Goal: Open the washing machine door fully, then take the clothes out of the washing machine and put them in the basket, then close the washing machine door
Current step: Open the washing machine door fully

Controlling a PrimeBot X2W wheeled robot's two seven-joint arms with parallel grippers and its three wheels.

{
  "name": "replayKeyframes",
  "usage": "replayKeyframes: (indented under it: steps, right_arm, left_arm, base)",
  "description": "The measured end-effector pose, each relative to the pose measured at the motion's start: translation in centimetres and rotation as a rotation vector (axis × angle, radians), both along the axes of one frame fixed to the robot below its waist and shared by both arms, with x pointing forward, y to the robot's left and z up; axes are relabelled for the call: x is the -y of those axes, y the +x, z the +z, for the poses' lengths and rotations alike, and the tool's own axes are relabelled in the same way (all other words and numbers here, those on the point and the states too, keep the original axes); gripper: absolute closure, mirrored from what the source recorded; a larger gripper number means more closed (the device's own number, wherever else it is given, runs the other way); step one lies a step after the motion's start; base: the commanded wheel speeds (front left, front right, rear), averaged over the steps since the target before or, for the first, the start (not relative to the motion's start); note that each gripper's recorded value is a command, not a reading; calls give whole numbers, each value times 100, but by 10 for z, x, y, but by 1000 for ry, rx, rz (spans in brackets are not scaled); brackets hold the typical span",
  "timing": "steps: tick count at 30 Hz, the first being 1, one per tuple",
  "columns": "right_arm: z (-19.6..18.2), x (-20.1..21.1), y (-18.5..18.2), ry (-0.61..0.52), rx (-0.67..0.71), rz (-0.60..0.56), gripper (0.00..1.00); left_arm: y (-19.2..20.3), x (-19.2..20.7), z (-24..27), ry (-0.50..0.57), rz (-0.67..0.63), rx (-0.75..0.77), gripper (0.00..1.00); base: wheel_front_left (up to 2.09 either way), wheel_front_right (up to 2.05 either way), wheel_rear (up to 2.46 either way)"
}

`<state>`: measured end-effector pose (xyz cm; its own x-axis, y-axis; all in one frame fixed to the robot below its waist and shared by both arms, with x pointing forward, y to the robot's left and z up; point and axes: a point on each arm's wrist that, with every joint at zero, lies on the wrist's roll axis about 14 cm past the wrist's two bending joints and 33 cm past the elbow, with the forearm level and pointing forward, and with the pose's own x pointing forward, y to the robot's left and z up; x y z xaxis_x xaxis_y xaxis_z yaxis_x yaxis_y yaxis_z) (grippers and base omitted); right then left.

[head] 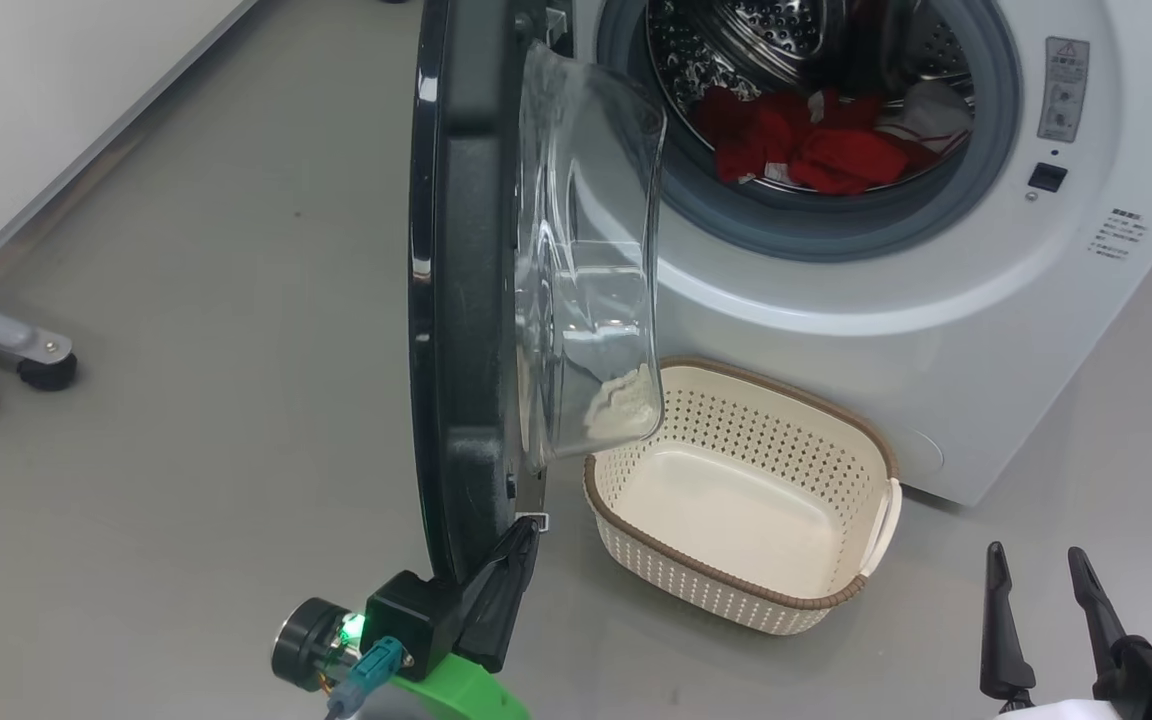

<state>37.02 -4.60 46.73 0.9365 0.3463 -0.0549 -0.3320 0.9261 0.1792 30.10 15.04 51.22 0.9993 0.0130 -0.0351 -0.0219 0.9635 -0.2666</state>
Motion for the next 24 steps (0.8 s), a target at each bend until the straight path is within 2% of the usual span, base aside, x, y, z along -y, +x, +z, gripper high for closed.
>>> replayKeyframes:
  steps: [7, 24]
  right_arm:
    - [-4, -27, -2, 4, -7, 99, 0]
    - [-12, -40, 1, -1, -24, 146, 0]
  left_arm:
    - [-9, -29, -6, 3, 113, -13, 100]
    - [-18, -75, -13, 51, 254, -33, 100]
  base:
    - [0, 0, 0]
    - [0, 0, 0]
